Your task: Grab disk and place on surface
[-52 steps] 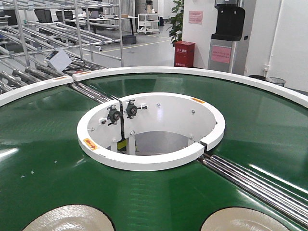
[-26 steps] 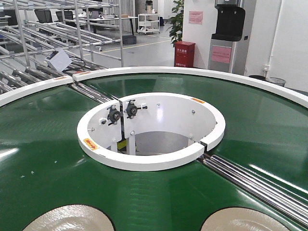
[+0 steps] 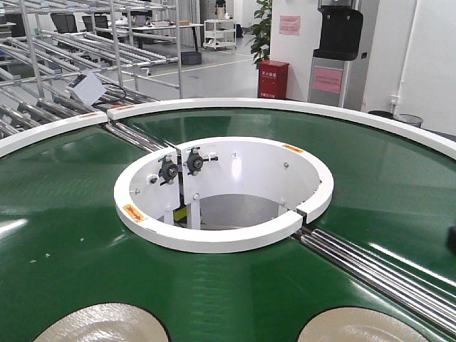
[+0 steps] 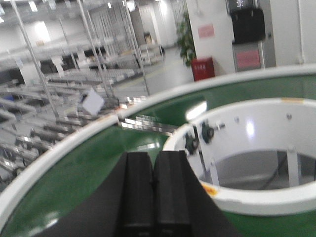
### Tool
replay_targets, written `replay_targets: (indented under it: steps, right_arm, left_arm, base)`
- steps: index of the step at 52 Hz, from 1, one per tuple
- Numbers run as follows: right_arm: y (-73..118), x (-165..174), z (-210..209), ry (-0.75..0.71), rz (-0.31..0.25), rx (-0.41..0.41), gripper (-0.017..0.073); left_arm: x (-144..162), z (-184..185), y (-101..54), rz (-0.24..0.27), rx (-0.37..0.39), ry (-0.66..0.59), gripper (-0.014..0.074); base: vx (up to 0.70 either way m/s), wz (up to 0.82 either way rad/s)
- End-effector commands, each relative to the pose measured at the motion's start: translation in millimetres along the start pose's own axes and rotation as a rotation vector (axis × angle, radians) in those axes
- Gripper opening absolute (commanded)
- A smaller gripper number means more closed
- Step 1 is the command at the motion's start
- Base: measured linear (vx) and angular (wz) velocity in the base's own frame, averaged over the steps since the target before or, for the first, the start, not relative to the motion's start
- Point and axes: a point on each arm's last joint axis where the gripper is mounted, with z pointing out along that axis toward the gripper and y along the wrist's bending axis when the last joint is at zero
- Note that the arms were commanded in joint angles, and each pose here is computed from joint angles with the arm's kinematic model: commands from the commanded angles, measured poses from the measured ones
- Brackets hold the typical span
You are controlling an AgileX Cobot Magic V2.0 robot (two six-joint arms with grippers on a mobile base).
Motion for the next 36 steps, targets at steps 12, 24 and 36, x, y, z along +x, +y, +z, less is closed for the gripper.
replay_targets:
  steps: [12,24,36]
  right_arm:
    - [-0.7,-5,18,-0.040,0.019,0.004,0.0066]
    - [-0.9,-5,18,-0.040,0.051,0.006,0.0413]
    - [-1.6,-5,18,-0.040,0.101,0.010,0.0729]
  left_arm:
    - [-10,13,2.5,-0.009,-0.023,-0.083,0.0067]
    - [-9,13,2.4,-0.008,-0.021,-0.076,0.0314]
    - [-3,14,0.8,0.005,-0.006,-0.015,0.0619]
  base:
    - [0.00,0.00]
    - [0.00,0.00]
    - [0.00,0.00]
